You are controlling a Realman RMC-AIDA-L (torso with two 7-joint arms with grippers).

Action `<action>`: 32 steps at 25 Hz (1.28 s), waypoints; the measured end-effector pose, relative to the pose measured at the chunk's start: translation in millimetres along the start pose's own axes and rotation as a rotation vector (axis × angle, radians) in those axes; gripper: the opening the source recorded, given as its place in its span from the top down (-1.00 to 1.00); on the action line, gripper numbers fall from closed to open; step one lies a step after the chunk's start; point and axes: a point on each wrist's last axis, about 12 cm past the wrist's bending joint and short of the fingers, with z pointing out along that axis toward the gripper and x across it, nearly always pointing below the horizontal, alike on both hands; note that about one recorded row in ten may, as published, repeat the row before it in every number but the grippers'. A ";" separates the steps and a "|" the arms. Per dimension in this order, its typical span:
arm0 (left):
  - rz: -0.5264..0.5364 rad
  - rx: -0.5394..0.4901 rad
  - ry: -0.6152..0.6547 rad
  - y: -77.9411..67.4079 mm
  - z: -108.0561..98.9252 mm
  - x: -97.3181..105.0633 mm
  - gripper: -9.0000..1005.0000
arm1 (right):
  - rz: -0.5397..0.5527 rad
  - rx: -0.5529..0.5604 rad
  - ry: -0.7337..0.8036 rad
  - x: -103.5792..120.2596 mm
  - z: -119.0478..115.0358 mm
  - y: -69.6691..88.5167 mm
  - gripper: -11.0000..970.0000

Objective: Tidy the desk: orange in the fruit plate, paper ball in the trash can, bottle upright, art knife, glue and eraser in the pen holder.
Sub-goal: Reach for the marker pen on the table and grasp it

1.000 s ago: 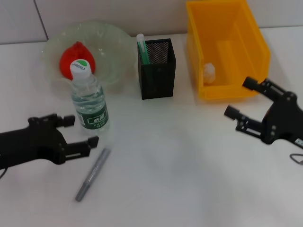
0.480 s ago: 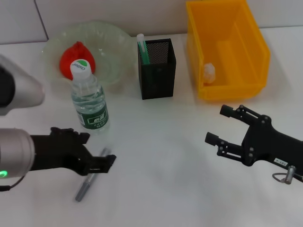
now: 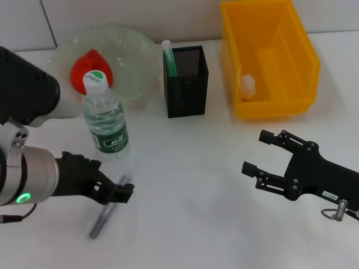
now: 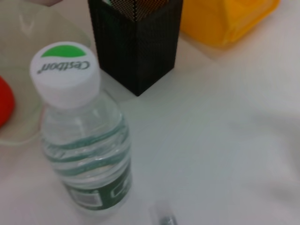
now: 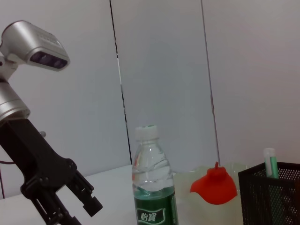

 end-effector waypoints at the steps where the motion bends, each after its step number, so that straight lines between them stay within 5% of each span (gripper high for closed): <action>1: -0.014 -0.004 0.001 0.4 0.0 0.0 -0.63 | 0.000 0.000 0.000 -0.1 0.0 -0.2 -0.71; 13: 0.010 0.030 0.027 -17.0 9.5 -1.1 -0.63 | -0.002 -0.025 0.018 2.0 2.1 2.4 -0.71; 32: 0.023 -0.009 0.092 -9.9 31.4 8.3 -0.59 | 0.011 -0.042 0.030 4.2 10.2 4.0 -0.71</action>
